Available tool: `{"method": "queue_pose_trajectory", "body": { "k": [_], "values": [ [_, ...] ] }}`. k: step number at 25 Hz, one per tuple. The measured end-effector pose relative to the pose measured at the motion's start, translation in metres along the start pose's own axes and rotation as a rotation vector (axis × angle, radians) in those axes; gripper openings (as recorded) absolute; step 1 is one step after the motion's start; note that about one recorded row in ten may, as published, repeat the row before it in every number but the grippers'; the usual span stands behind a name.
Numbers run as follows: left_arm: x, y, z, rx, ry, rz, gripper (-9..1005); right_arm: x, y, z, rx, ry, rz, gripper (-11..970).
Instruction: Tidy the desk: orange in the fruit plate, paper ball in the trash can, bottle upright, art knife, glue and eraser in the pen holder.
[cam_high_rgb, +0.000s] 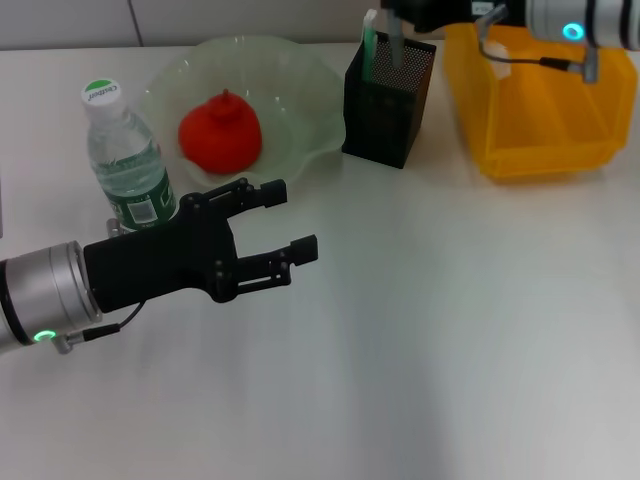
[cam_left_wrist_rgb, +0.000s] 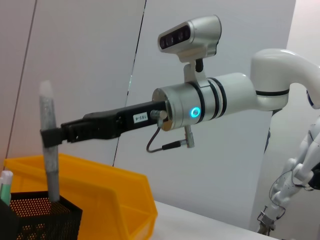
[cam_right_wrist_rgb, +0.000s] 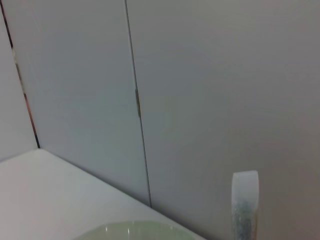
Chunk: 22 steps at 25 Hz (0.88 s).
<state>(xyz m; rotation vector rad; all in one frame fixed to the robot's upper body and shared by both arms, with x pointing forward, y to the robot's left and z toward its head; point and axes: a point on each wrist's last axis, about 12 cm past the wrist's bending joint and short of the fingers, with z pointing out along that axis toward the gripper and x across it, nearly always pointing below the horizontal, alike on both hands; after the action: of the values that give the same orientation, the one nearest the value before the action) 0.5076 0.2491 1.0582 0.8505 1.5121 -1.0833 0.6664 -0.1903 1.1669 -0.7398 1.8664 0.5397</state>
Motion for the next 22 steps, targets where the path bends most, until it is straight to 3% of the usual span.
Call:
{"method": "queue_pose_trajectory", "body": {
  "k": [7, 20, 22],
  "values": [
    [0.003, 0.000, -0.004, -0.037, -0.009, -0.013, 812, 0.006, 0.008, 0.015, 0.033, 0.011, 0.006, 136],
    [0.003, 0.000, -0.004, -0.039, -0.010, -0.027, 813, 0.012, 0.008, 0.014, 0.035, 0.022, 0.039, 137],
    [0.003, 0.001, -0.004, -0.038, -0.010, -0.028, 813, 0.013, 0.007, 0.013, 0.039, 0.018, 0.048, 211]
  ]
}}
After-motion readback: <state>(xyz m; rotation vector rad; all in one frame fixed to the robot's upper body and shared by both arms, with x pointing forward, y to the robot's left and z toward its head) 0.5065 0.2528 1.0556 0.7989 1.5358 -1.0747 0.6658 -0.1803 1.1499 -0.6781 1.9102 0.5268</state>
